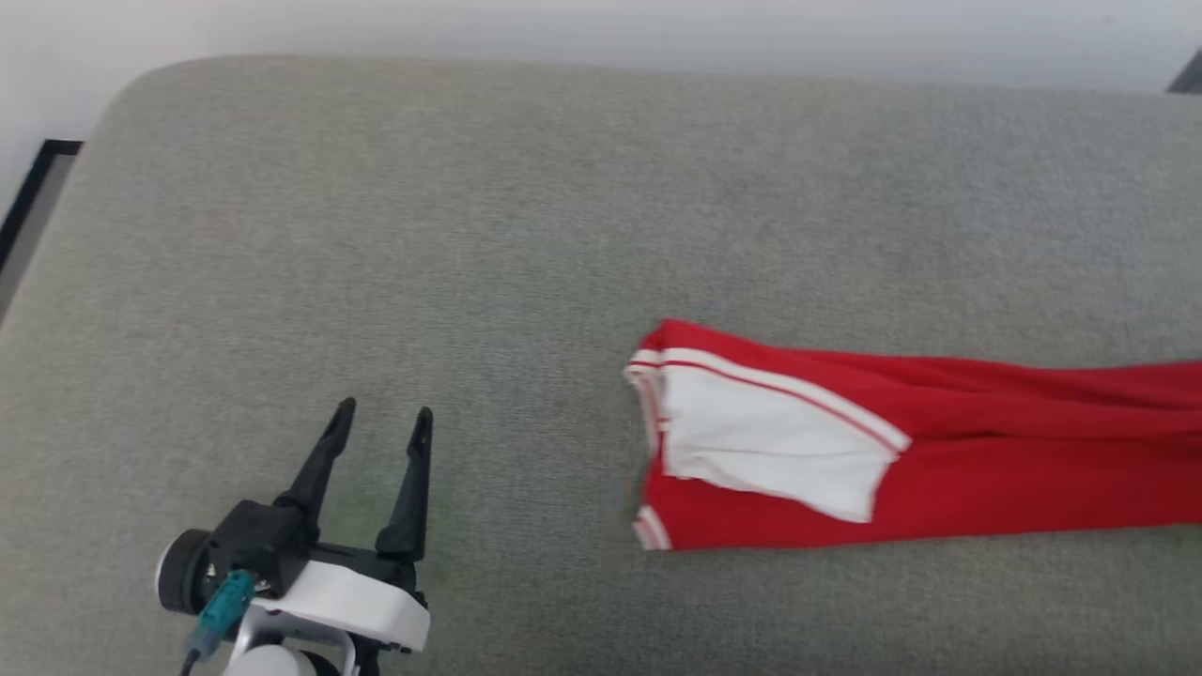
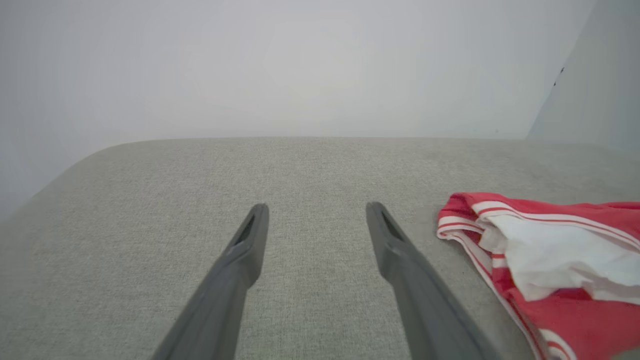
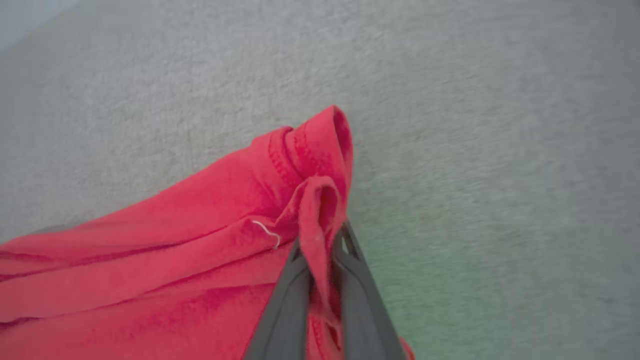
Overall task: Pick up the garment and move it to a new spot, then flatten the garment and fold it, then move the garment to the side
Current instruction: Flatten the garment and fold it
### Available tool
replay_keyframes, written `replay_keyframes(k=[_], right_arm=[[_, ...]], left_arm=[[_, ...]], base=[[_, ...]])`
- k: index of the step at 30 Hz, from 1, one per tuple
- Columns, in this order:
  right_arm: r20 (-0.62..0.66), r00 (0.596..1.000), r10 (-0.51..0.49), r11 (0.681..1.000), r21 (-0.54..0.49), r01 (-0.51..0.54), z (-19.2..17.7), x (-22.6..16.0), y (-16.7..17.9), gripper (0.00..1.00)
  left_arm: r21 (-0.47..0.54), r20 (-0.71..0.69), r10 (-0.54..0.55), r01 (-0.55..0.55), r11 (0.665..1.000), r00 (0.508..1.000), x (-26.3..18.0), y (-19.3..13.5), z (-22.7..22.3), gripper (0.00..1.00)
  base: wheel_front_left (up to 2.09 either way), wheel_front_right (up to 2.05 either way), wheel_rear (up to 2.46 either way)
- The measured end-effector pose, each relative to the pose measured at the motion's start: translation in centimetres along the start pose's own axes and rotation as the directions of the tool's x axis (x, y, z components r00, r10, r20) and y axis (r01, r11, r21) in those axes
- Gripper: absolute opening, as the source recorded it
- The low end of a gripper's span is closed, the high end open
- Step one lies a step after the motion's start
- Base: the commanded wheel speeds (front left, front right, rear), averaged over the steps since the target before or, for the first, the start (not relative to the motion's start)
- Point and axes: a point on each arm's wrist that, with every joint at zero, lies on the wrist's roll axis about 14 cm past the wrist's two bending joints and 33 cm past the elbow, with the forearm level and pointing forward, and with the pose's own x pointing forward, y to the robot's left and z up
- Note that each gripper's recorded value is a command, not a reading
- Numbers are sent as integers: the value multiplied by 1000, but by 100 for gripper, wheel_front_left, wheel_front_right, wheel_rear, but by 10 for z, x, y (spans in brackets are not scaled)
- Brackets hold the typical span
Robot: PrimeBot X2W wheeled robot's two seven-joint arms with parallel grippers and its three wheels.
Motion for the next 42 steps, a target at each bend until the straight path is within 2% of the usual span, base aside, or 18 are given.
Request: replay_keyframes(k=[5,9,11,13,20,24,27,31,36,42], right_arm=[[85,988,-126,992,35,123,28,-21,-54,0],[151,961,-233,972,78,223,47,-41,-97,0],[171,948,-266,964,59,260,53,-49,-109,0],[197,946,-258,966,59,251,59,-52,-107,0],[149,986,-79,993,-78,91,47,-42,-44,0],[107,991,83,978,-202,-60,36,-39,18,0],[66,974,215,942,-277,-189,26,-40,70,0],[-15,935,355,863,-378,-334,5,-46,133,0],[-117,893,435,764,-476,-435,-20,-53,183,0],[-184,863,470,702,-515,-492,-40,-53,215,0]], left_arm=[[19,-20,-24,24,1000,1000,11,-1,-7,100],[25,-21,-41,41,999,999,23,-2,-9,100],[25,-28,-50,51,998,998,26,-5,-11,100],[27,-22,-54,54,998,998,28,-5,-10,100],[21,-17,-54,54,998,998,24,-8,-8,100],[15,-8,-55,55,998,998,19,-11,-4,100],[2,2,-40,40,999,999,13,-10,-1,100],[-9,17,-1,1,1000,1000,5,0,4,100],[-25,20,34,-33,999,999,-6,6,6,100],[-42,24,57,-56,998,998,-12,8,7,100]], base=[[0,0,0],[0,0,0],[0,0,0],[0,0,0],[0,0,0],[0,0,0],[0,0,0],[0,0,0],[0,0,0],[0,0,0]])
